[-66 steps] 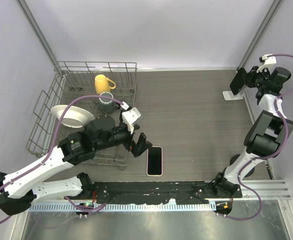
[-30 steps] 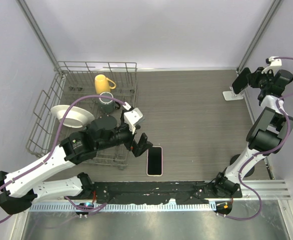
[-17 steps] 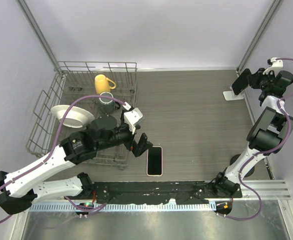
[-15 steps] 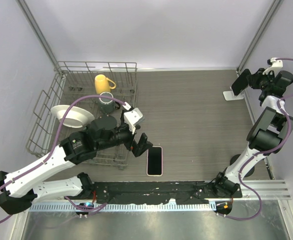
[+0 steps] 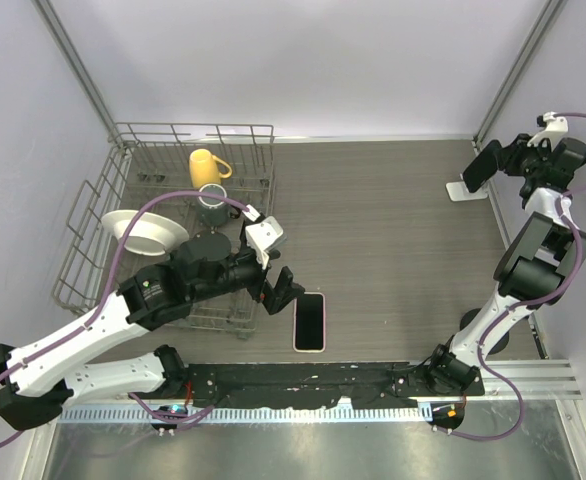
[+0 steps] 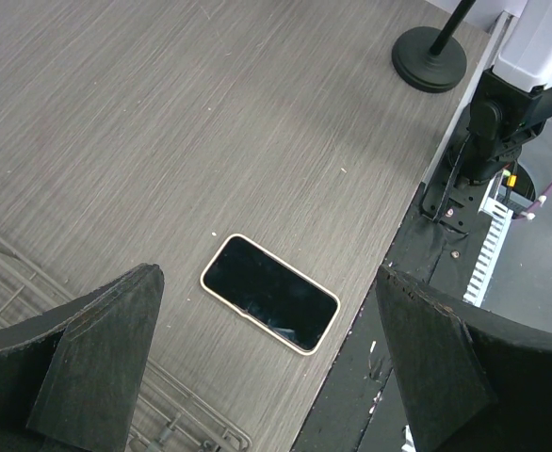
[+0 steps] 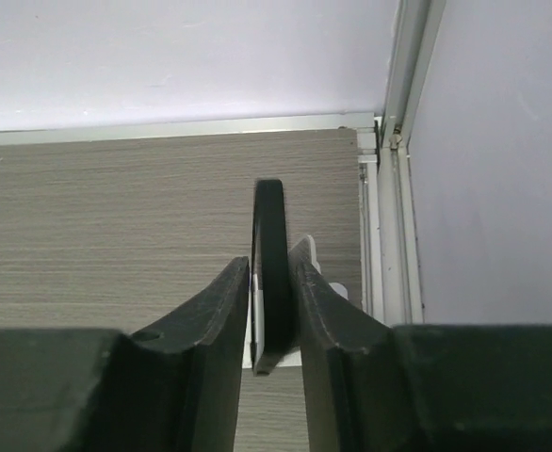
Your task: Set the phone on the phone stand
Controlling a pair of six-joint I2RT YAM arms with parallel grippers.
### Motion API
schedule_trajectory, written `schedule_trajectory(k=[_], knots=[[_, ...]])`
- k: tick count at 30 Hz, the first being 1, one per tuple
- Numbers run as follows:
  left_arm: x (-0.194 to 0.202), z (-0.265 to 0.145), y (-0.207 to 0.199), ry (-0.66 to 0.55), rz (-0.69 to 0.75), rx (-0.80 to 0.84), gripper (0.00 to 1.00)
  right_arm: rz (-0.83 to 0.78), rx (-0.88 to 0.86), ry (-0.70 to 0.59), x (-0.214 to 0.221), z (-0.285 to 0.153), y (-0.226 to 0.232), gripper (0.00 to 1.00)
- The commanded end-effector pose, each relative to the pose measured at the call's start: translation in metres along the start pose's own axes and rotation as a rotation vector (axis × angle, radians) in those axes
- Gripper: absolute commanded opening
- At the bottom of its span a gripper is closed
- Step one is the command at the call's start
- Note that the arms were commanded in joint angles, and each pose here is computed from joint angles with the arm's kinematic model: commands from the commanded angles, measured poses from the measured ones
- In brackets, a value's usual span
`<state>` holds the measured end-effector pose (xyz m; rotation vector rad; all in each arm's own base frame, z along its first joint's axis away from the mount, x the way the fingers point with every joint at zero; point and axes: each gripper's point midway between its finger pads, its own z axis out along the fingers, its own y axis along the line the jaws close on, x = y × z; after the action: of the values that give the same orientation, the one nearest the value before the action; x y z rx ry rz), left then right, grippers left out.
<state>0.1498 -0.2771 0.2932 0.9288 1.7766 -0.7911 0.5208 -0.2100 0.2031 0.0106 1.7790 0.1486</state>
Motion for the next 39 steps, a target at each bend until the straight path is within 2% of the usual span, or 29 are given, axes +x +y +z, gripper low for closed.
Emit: schedule_trajectory(k=[1, 4, 14, 17, 20, 23, 24, 26, 27, 28, 30, 31, 33, 34, 36, 37, 39], knots=[[-0.015, -0.003, -0.005, -0.061, 0.018, 0.021, 1.0, -0.07, 0.056, -0.108, -0.052, -0.003, -0.011, 0.39], [-0.014, -0.003, -0.005, -0.059, 0.018, 0.024, 1.0, -0.061, 0.092, -0.1, -0.05, -0.003, -0.017, 0.45], [-0.014, -0.001, -0.006, -0.056, 0.018, 0.028, 1.0, -0.023, 0.167, -0.086, -0.05, -0.003, -0.031, 0.56], [-0.014, 0.0, -0.007, -0.051, 0.017, 0.032, 1.0, -0.017, 0.204, -0.087, -0.054, -0.005, -0.035, 0.82], [-0.013, 0.001, -0.007, -0.048, 0.015, 0.035, 1.0, 0.007, 0.284, -0.107, -0.07, -0.013, -0.043, 0.84], [-0.014, 0.001, -0.01, -0.051, 0.005, 0.045, 1.0, 0.035, 0.385, -0.137, -0.11, -0.031, -0.04, 0.84], [-0.015, 0.001, -0.01, -0.052, 0.0, 0.047, 1.0, 0.069, 0.494, -0.147, -0.119, -0.042, -0.049, 0.85], [-0.018, 0.0, -0.014, -0.064, -0.018, 0.064, 1.0, 0.111, 0.561, -0.125, -0.141, -0.059, -0.028, 0.85], [-0.021, -0.002, -0.015, -0.072, -0.025, 0.07, 1.0, 0.167, 0.678, -0.128, -0.144, -0.073, -0.034, 0.85], [-0.022, -0.002, -0.016, -0.073, -0.041, 0.072, 1.0, 0.188, 0.678, -0.093, -0.149, -0.081, -0.012, 0.85], [-0.023, -0.005, -0.018, -0.077, -0.06, 0.08, 1.0, 0.229, 0.713, -0.056, -0.147, -0.092, 0.006, 0.85], [-0.023, -0.006, -0.019, -0.078, -0.071, 0.082, 1.0, 0.261, 0.752, 0.006, -0.133, -0.101, 0.016, 0.85], [-0.026, -0.01, -0.022, -0.086, -0.102, 0.094, 1.0, 0.257, 0.708, 0.053, -0.129, -0.11, 0.054, 0.85], [-0.026, -0.012, -0.024, -0.086, -0.112, 0.101, 1.0, 0.267, 0.698, 0.139, -0.105, -0.115, 0.068, 0.85], [-0.026, -0.016, -0.029, -0.09, -0.145, 0.122, 1.0, 0.25, 0.606, 0.193, -0.098, -0.128, 0.11, 0.86], [-0.027, -0.018, -0.031, -0.094, -0.155, 0.135, 1.0, 0.254, 0.578, 0.288, -0.07, -0.138, 0.124, 0.86], [-0.027, -0.021, -0.036, -0.096, -0.187, 0.161, 1.0, 0.313, 0.429, 0.344, -0.057, -0.154, 0.166, 0.86]])
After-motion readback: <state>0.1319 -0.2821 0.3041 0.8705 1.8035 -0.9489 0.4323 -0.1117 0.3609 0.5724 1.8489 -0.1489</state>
